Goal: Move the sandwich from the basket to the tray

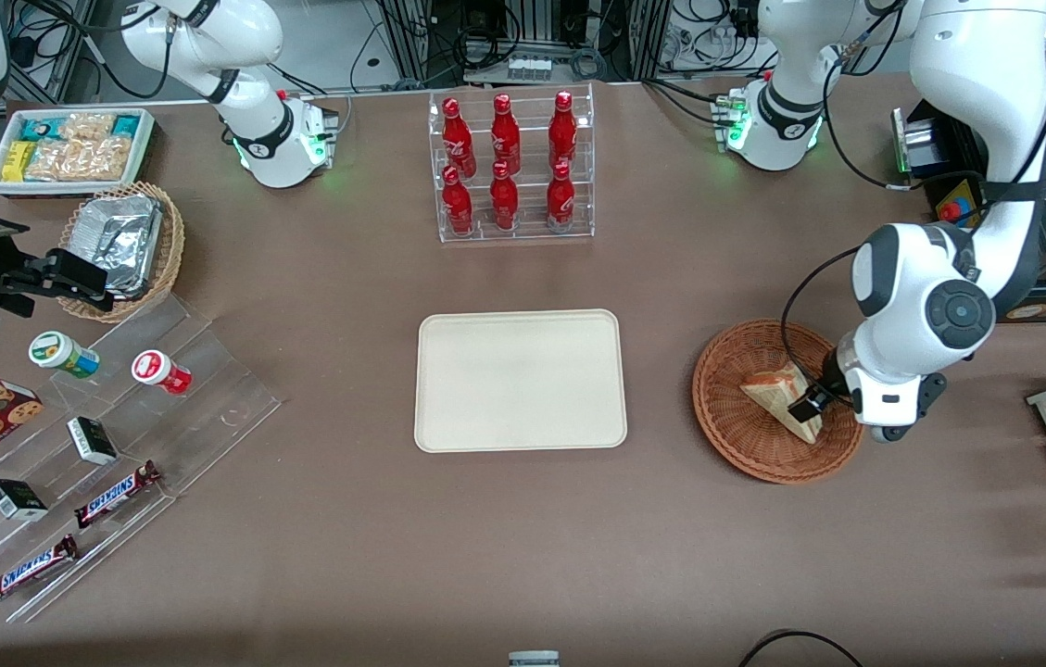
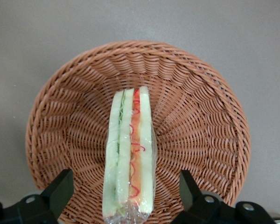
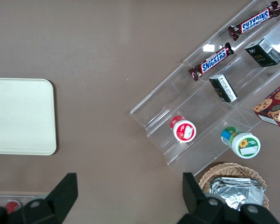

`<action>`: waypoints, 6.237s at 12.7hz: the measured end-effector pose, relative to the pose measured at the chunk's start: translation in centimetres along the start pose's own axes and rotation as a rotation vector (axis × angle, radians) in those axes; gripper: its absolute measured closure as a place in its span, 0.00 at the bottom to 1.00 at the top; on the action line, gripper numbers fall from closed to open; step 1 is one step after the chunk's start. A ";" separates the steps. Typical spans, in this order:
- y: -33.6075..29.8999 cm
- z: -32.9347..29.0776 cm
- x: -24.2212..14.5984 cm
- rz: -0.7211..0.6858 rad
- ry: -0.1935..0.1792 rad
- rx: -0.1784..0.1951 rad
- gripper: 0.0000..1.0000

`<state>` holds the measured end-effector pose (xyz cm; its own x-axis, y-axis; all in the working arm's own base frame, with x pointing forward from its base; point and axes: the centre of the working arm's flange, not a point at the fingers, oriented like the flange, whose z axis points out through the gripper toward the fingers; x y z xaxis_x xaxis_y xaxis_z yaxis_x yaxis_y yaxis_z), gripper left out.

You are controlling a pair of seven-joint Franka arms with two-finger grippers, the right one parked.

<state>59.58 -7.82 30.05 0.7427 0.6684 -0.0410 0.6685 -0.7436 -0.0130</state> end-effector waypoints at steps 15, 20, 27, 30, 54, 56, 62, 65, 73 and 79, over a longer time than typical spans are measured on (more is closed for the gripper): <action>0.9 3.9 -1.5 -0.012 0.001 -0.001 0.40; 0.8 3.9 -1.5 -0.014 -0.004 0.006 0.74; 5.2 -9.3 -2.5 0.088 -0.071 0.093 0.86; 10.0 -11.6 -8.3 0.214 -0.072 0.046 0.86; 25.3 7.1 -32.8 0.772 0.023 0.000 0.62; 25.6 6.3 -32.4 0.755 0.025 -0.016 0.40; 24.5 -5.9 -25.8 0.608 0.042 -0.039 0.00; 21.4 -13.3 -22.3 0.522 0.059 -0.029 0.00; 6.4 -27.9 -9.9 0.389 0.039 0.084 0.00; 0.8 -29.7 -4.8 0.485 -0.004 0.101 0.00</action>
<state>57.68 -11.07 59.91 0.9671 0.2447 -0.0700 0.2384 -0.9672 -0.0881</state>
